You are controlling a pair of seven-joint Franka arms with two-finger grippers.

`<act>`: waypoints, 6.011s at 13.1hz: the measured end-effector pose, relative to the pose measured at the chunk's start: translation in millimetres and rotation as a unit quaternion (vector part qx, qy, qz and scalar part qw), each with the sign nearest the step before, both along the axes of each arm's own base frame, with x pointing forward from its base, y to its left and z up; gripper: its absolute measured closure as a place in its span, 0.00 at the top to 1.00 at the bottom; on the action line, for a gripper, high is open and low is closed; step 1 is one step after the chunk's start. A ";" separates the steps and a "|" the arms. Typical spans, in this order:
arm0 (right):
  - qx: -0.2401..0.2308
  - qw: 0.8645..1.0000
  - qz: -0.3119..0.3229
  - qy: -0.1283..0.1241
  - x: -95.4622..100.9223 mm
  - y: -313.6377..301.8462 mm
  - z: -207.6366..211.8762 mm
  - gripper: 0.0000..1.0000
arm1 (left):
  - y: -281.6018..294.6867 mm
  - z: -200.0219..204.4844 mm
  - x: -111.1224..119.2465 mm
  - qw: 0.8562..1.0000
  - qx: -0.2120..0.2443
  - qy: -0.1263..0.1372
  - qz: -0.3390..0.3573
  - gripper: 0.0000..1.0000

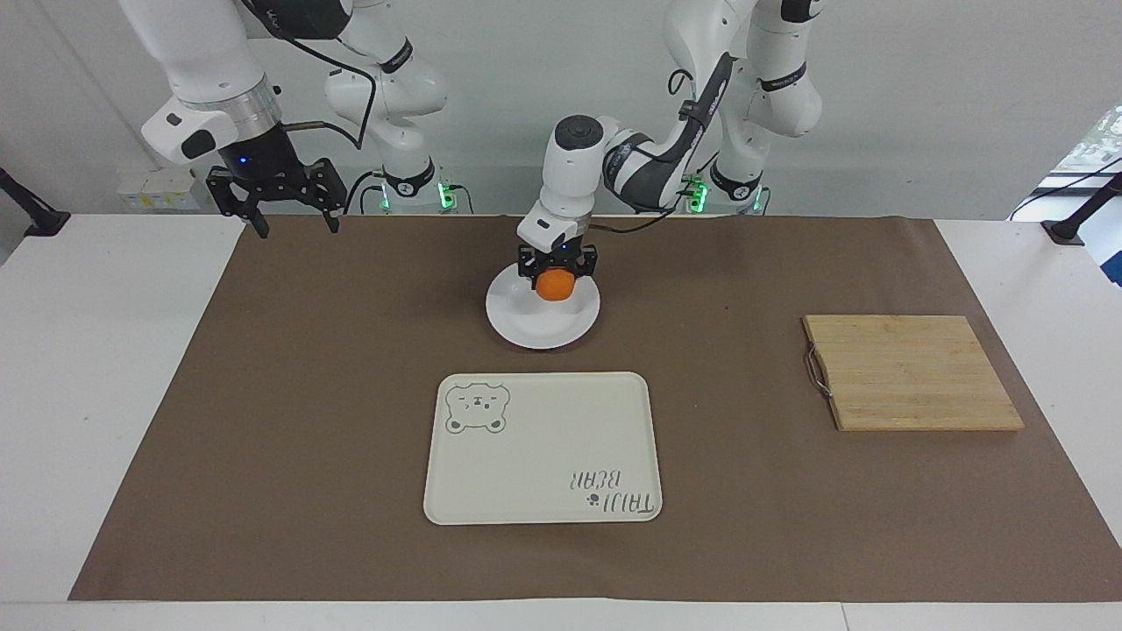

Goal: Place orange and plate with both arms
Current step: 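Release the orange onto the white plate with the left gripper, then retract the left gripper while the right gripper reaches the plate rim, then grip the plate rim with the right gripper, then slide the plate with the right gripper onto the bear tray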

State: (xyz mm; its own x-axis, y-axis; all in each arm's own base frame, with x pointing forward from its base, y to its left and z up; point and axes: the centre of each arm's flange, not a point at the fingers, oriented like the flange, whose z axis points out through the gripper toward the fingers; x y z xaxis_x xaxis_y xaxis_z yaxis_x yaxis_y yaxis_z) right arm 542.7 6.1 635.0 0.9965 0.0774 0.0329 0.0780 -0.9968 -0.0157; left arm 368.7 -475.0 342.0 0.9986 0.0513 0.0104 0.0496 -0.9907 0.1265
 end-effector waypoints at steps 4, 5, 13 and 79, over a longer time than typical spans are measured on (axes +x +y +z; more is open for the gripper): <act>0.000 1.000 0.000 0.000 0.0 -0.2 0.0 1.00 | -17.0 -22.5 -9.1 1.000 -0.003 -0.001 -0.001 0.83; 0.000 1.000 -0.001 0.000 0.0 -0.7 0.0 1.00 | -14.6 -12.5 0.3 1.000 -0.007 -0.005 0.007 0.95; 0.036 0.999 -0.004 0.034 -14.6 -3.2 -0.3 1.00 | 105.2 81.7 102.1 0.996 0.016 0.011 0.090 1.00; 0.455 0.884 -0.103 0.032 46.4 139.9 -321.2 0.04 | 459.8 260.2 177.3 0.993 0.074 0.042 -0.087 1.00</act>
State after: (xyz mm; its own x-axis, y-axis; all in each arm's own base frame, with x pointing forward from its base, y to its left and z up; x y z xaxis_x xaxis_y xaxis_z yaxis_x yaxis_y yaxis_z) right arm 589.1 146.0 313.7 0.9885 -0.1351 -0.0677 -0.1327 -0.5622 -0.8163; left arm 546.0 -15.1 602.2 0.9898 -0.1183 -0.0794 -0.1201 -0.9926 -0.0190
